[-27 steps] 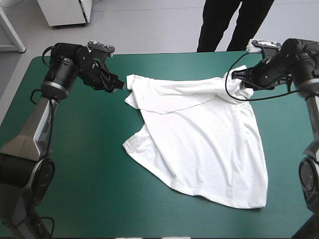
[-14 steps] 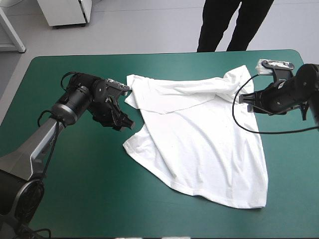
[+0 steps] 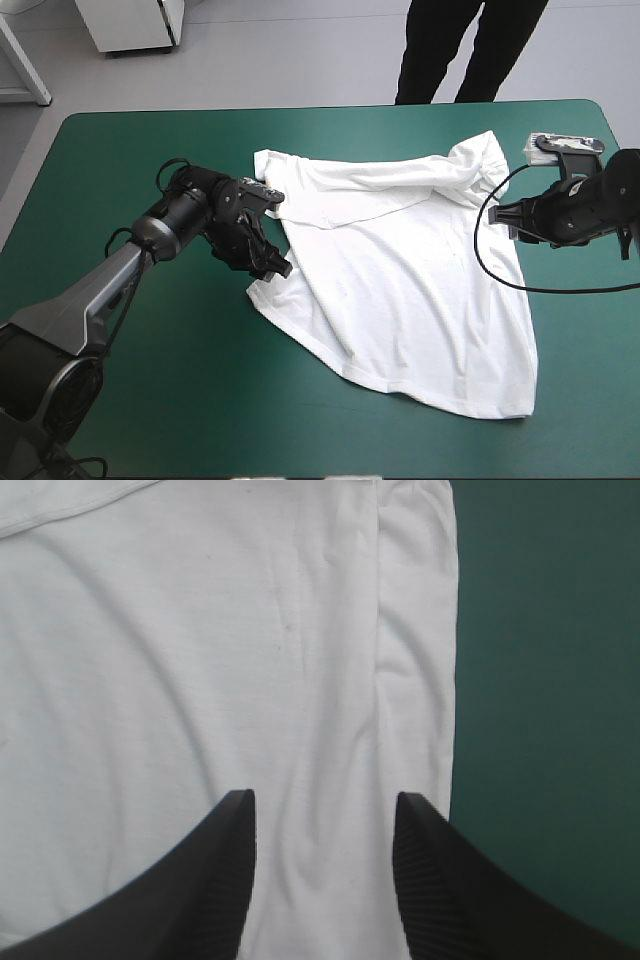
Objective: Fold the cloth
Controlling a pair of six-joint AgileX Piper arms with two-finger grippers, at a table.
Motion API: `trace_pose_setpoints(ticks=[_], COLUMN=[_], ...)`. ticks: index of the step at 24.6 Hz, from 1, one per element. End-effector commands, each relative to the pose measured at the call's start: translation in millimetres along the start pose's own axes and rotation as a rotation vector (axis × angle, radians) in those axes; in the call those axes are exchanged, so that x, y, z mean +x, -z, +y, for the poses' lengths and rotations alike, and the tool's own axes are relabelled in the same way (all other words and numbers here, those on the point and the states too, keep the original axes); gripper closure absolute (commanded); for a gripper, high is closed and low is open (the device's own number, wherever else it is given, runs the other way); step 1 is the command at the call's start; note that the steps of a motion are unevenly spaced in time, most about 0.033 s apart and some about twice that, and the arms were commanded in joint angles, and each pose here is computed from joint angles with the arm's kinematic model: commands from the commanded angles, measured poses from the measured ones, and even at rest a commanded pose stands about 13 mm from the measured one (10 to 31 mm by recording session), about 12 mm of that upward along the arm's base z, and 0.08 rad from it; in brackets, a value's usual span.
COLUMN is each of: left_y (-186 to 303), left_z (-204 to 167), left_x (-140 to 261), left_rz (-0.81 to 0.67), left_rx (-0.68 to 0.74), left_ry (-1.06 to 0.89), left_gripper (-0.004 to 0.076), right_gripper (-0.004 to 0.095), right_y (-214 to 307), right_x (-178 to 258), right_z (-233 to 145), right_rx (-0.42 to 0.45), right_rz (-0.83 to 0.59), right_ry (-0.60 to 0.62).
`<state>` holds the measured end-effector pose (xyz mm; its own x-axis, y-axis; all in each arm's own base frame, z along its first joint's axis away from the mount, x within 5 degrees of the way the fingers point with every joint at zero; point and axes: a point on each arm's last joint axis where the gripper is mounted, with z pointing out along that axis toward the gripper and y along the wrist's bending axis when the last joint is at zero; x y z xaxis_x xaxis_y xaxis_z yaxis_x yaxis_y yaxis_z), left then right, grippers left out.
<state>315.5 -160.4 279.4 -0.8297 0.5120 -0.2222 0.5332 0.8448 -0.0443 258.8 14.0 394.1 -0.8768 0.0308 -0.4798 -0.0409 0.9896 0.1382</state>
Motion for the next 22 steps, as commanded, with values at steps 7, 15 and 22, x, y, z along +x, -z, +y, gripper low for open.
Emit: trace_pose_setpoints(ticks=[7, 15, 22], left_y=[-10, -40, -41], left_z=[-2, -2, -1], left_x=[-4, 12, 6], left_rz=[0.016, 0.042, -0.021], left_rx=[-0.017, -0.008, -0.022], left_ry=[-0.002, 0.029, 0.034], left_gripper=[0.0317, 0.0330, 0.0737], right_gripper=[0.0494, 0.0493, 0.0493], right_y=[18, 18, 17], right_x=[0, 0, 3], right_z=[-1, -1, -1], right_rx=[0.015, 0.015, 0.016], right_rz=[-0.058, -0.058, -0.049], right_ry=[0.000, 0.000, -0.001])
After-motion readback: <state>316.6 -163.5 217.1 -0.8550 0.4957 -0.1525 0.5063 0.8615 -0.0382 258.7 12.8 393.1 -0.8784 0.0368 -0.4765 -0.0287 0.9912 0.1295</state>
